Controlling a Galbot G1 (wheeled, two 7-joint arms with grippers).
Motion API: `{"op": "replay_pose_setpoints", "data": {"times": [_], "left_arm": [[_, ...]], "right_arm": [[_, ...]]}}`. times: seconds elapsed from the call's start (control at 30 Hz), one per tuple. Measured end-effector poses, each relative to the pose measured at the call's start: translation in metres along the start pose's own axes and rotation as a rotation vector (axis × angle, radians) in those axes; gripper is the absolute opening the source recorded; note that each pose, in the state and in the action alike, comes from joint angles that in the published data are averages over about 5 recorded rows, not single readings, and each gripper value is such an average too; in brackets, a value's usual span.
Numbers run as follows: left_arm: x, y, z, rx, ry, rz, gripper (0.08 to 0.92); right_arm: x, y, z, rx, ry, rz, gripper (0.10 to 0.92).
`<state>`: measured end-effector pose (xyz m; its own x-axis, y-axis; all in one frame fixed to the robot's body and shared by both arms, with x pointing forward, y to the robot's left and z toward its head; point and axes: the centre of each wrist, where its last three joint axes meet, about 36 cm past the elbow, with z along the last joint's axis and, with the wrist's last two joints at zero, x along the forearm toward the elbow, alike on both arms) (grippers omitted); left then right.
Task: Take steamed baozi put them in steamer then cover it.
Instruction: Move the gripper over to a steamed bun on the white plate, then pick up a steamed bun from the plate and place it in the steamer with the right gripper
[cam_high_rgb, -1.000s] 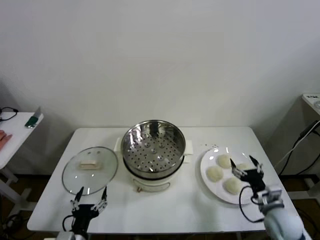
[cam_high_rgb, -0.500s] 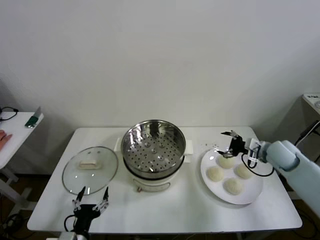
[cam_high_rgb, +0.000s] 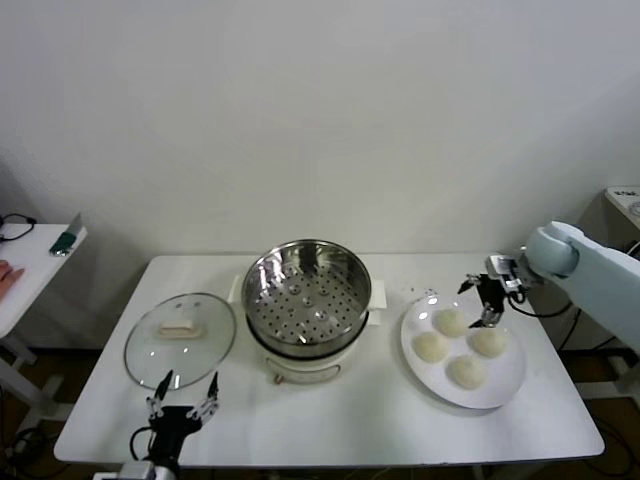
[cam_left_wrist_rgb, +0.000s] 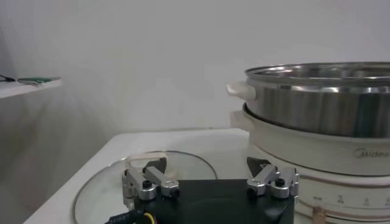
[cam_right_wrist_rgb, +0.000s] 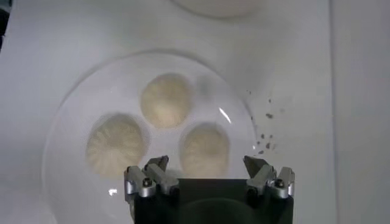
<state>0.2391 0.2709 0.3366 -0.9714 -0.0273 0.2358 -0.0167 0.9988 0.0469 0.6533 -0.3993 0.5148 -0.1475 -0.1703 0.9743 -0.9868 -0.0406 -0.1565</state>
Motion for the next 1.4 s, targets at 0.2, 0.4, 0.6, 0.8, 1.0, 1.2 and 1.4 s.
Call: {"op": "replay_pose_setpoints", "data": {"times": [0.2,0.4,0.6,0.8,1.0,1.2,1.4], "left_arm": [[0.0,0.0,0.003,0.0,0.007,0.0,0.823],[0.0,0.002,0.005,-0.003,0.013,0.0,0.823],[-0.001,0.002,0.006,-0.005,0.014,0.001,0.823],[-0.003,0.003,0.007,-0.007,0.014,0.001,0.823],[-0.004,0.003,0.007,-0.007,0.014,0.001,0.823],[-0.003,0.004,0.006,-0.008,0.011,-0.003,0.823],[-0.002,0.003,0.005,-0.01,0.007,-0.003,0.823]], "right_arm": [[-0.024,-0.01,-0.009,-0.027,0.044,-0.019,0.823],[-0.047,-0.014,-0.015,-0.053,0.076,-0.025,0.823],[-0.062,-0.015,-0.019,-0.07,0.088,-0.015,0.813],[-0.066,-0.018,-0.019,-0.076,0.108,-0.005,0.746],[-0.068,-0.02,-0.022,-0.076,0.11,-0.004,0.673],[-0.054,-0.027,-0.025,-0.063,0.095,0.006,0.646],[0.003,-0.053,-0.046,0.038,0.054,0.041,0.645]]}}
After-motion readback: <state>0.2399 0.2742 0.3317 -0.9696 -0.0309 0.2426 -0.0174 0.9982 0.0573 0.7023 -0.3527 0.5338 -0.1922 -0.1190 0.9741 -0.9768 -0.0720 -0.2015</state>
